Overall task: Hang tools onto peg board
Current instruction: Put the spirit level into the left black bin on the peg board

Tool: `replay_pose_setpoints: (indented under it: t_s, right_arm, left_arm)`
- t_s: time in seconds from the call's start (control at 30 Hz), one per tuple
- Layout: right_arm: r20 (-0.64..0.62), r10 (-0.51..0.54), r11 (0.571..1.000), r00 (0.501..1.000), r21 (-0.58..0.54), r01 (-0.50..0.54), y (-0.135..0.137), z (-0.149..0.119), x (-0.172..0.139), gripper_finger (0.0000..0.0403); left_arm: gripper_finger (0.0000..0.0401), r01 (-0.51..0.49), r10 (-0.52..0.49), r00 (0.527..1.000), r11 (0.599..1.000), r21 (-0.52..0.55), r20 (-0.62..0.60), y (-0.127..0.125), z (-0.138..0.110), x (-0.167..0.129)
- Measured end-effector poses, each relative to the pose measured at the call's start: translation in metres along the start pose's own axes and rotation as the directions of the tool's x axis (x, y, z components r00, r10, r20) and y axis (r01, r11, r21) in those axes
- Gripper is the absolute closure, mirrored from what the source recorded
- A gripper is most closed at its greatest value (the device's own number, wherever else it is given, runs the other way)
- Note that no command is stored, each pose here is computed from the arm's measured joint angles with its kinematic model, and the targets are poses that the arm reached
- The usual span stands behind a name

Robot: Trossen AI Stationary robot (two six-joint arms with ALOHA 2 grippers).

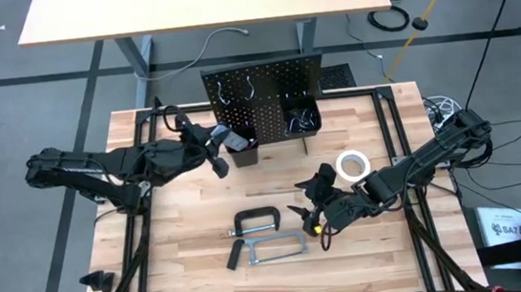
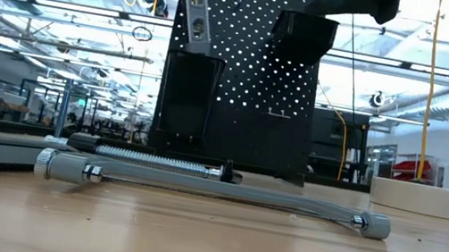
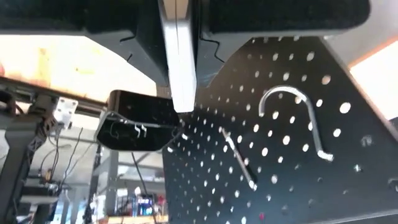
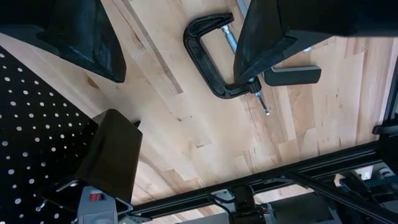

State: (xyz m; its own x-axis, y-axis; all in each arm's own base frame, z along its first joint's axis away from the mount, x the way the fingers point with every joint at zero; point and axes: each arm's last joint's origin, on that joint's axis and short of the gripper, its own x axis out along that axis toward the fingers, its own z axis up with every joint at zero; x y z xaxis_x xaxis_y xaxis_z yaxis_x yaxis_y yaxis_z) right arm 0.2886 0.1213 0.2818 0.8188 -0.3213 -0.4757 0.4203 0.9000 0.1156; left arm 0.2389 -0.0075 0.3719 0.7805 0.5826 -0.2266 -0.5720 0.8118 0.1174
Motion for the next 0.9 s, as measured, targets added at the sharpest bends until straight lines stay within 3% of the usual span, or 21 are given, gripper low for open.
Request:
replay_pose_setpoints:
  t_s: [0.17, 0.43, 0.67, 0.9]
  right_arm:
    - [0.000, 0.000, 1.000, 1.000, -0.001, 0.000, 0.000, 0.000, 0.000, 0.0110]
    - [-0.001, 0.000, 1.000, 1.000, -0.004, 0.000, 0.000, 0.000, 0.000, 0.0110]
    - [0.004, 0.001, 1.000, 1.000, 0.000, -0.001, 0.000, 0.000, 0.000, 0.0110]
    - [0.004, 0.001, 1.000, 1.000, -0.003, -0.001, 0.000, 0.000, 0.000, 0.0110]
  left_arm:
    - [0.0353, 0.028, -0.028, 0.999, 1.000, 0.007, -0.039, 0.003, 0.011, -0.008]
    - [0.0353, 0.050, -0.049, 0.999, 0.999, -0.012, 0.011, 0.003, 0.026, -0.014]
    - [0.0353, 0.006, -0.006, 1.000, 0.999, 0.033, 0.003, 0.002, 0.024, 0.003]
    - [0.0353, 0.029, -0.027, 0.999, 0.993, 0.112, -0.023, -0.006, 0.019, 0.029]
